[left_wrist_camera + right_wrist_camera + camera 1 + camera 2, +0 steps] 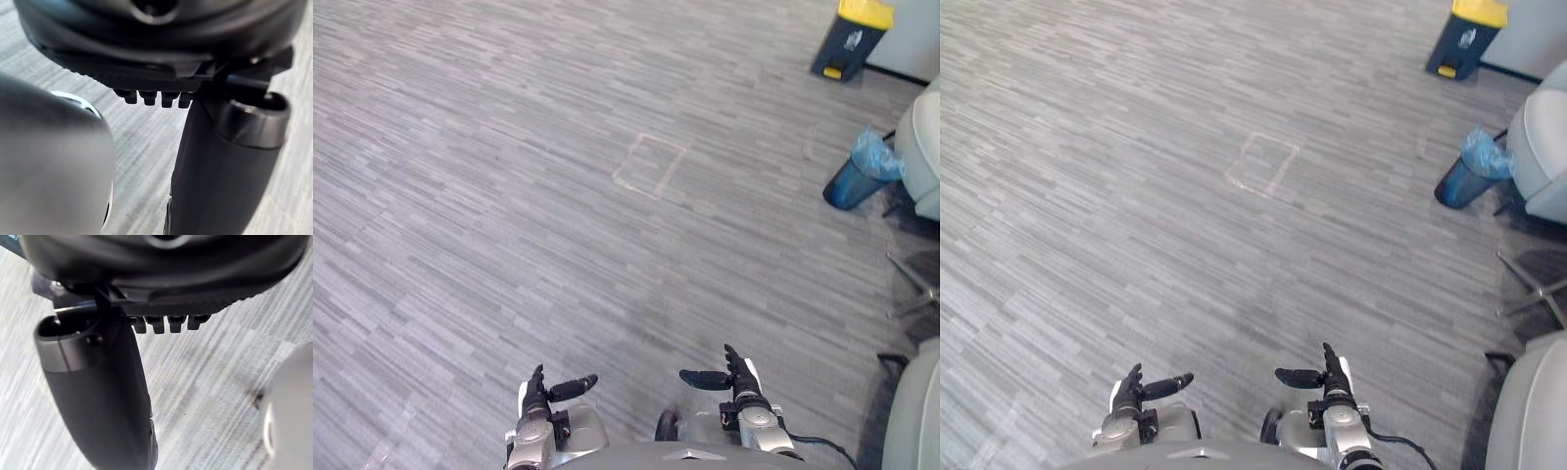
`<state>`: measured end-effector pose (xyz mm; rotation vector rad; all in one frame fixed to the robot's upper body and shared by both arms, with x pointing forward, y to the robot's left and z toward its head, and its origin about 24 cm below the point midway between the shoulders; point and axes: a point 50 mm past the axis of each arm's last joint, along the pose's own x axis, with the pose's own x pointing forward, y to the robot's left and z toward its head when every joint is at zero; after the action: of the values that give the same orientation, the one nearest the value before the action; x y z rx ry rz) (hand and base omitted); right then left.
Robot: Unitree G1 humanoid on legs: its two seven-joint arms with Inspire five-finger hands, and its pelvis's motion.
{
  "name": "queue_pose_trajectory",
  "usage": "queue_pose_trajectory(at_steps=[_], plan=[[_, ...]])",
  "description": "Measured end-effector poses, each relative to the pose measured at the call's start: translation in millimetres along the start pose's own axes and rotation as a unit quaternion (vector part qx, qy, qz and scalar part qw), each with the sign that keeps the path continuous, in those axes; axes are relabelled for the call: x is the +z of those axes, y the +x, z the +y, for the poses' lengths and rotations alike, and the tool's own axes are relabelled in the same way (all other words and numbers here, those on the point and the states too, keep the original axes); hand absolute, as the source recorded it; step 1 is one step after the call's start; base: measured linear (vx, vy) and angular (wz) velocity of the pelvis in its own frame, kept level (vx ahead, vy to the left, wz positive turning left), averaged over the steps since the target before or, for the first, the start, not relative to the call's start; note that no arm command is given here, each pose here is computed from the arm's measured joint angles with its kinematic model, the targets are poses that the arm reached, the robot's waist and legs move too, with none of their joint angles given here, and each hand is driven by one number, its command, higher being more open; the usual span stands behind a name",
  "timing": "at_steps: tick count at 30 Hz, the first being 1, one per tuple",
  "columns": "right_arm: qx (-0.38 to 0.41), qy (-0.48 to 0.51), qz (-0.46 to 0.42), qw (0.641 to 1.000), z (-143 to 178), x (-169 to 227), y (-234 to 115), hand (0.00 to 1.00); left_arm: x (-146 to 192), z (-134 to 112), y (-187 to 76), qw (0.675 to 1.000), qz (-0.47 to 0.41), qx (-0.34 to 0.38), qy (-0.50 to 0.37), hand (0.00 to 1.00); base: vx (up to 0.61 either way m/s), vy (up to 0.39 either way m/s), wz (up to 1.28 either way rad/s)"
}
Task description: Organize the slippers on the shoe rack
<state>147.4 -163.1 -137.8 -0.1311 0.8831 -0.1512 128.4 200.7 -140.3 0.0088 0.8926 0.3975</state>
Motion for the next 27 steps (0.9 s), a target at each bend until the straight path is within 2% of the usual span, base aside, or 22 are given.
queue_pose_trajectory(at_steps=[5,6,7,8,9,10,15,21,25,27], plan=[[-0.014,0.045,0.015,0.999,-0.9,-4.8,-1.9,1.0,4.9,-5.2,0.7,1.0,-0.008,-0.006,0.0,1.0,0.44,0.081,-0.02],[-0.011,0.042,0.004,0.999,0.8,1.6,-0.9,1.0,6.8,-3.0,2.1,1.0,-0.008,0.0,-0.003,1.0,0.26,0.097,0.82],[0.003,0.047,0.0,0.999,11.9,6.3,-1.0,1.0,22.0,13.9,6.4,0.999,-0.036,0.016,-0.005,1.0,0.22,0.099,0.71],[0.003,0.046,0.002,0.999,12.0,5.5,-0.8,1.0,22.5,13.6,6.9,0.999,-0.036,0.015,-0.004,1.0,0.15,0.053,0.79],[-0.002,0.032,0.029,0.999,9.0,-5.5,0.6,1.0,20.0,17.9,7.1,0.999,-0.032,0.021,0.001,1.0,0.31,0.08,0.25],[-0.002,0.01,0.025,1.0,3.9,-4.7,2.9,1.0,17.5,18.0,6.1,0.999,-0.029,0.026,-0.01,1.0,0.46,0.141,-0.01],[0.014,0.001,0.018,1.0,10.5,4.2,5.8,1.0,0.4,22.9,6.8,0.998,0.011,0.015,0.056,1.0,0.59,0.132,-0.24],[0.018,-0.013,-0.041,0.999,8.9,27.3,7.8,1.0,-3.3,16.0,7.0,0.997,0.022,-0.002,0.075,1.0,0.62,-0.08,0.17],[0.003,-0.016,-0.04,0.999,-0.5,35.6,13.3,1.0,-8.6,-1.4,4.5,0.996,0.033,-0.027,0.074,1.0,0.57,-0.158,-0.24],[-0.008,-0.004,-0.012,1.0,-6.5,19.1,9.4,1.0,-8.8,-9.4,2.8,0.996,0.031,-0.038,0.074,1.0,0.46,-0.147,0.13]])
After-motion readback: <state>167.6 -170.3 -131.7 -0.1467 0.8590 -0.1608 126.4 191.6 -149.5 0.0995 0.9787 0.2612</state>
